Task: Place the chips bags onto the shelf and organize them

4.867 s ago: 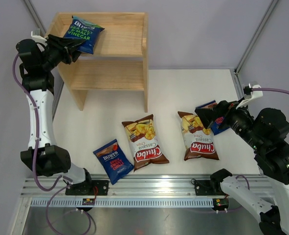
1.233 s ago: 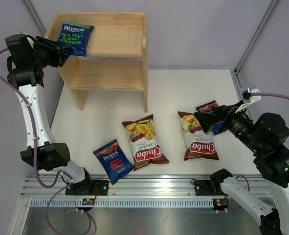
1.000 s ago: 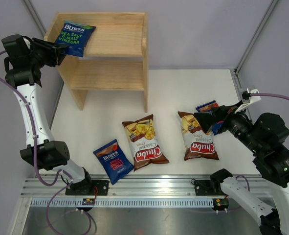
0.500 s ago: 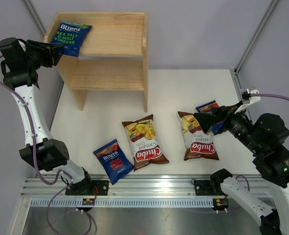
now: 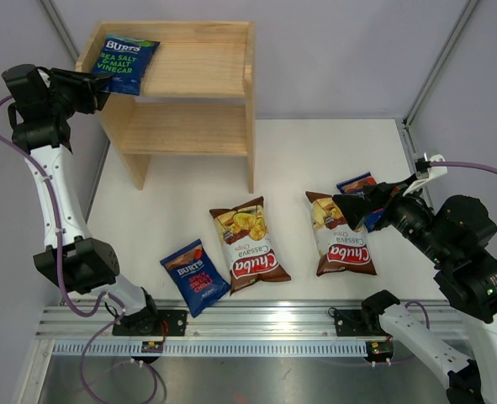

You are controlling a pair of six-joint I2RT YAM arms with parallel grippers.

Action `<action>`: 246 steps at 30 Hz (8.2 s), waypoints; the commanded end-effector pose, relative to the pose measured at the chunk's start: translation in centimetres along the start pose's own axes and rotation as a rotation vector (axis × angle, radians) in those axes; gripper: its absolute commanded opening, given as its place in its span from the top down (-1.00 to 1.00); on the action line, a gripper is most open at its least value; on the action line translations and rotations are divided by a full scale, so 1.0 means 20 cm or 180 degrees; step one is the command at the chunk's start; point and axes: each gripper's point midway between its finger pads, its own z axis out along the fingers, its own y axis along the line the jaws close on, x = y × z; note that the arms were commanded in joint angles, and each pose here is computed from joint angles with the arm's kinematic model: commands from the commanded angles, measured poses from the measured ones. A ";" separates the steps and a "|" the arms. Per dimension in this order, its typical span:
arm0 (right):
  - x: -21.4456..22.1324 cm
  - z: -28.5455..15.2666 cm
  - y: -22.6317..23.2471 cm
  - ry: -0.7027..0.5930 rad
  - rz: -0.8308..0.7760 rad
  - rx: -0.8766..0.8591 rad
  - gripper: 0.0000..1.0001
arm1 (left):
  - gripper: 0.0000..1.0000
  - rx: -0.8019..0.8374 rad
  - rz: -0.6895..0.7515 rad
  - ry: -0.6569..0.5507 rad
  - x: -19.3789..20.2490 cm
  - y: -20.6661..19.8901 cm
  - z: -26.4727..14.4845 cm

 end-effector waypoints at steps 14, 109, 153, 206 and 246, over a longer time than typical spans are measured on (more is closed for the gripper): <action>-0.04 0.00 0.02 -0.0114 -0.0068 -0.0073 -0.99 | -0.40 0.0367 0.0173 -0.0490 0.03 -0.18 -0.17; 2.16 1.37 0.84 0.3249 -0.0592 -0.2637 -0.10 | -0.98 -0.0290 0.3283 -0.0197 0.81 0.95 -1.36; 0.60 1.11 0.82 0.1211 -0.0286 -0.0917 1.00 | -0.98 0.0341 0.3146 -0.0299 0.87 0.68 -1.43; -0.41 0.63 1.22 0.0103 0.0845 -0.2195 1.00 | -0.98 0.4167 -0.0443 0.1099 1.37 0.14 -1.27; -0.24 0.61 0.76 -0.0411 0.0626 -0.1162 1.00 | 0.09 0.4186 -0.0259 0.0747 1.29 0.19 -1.37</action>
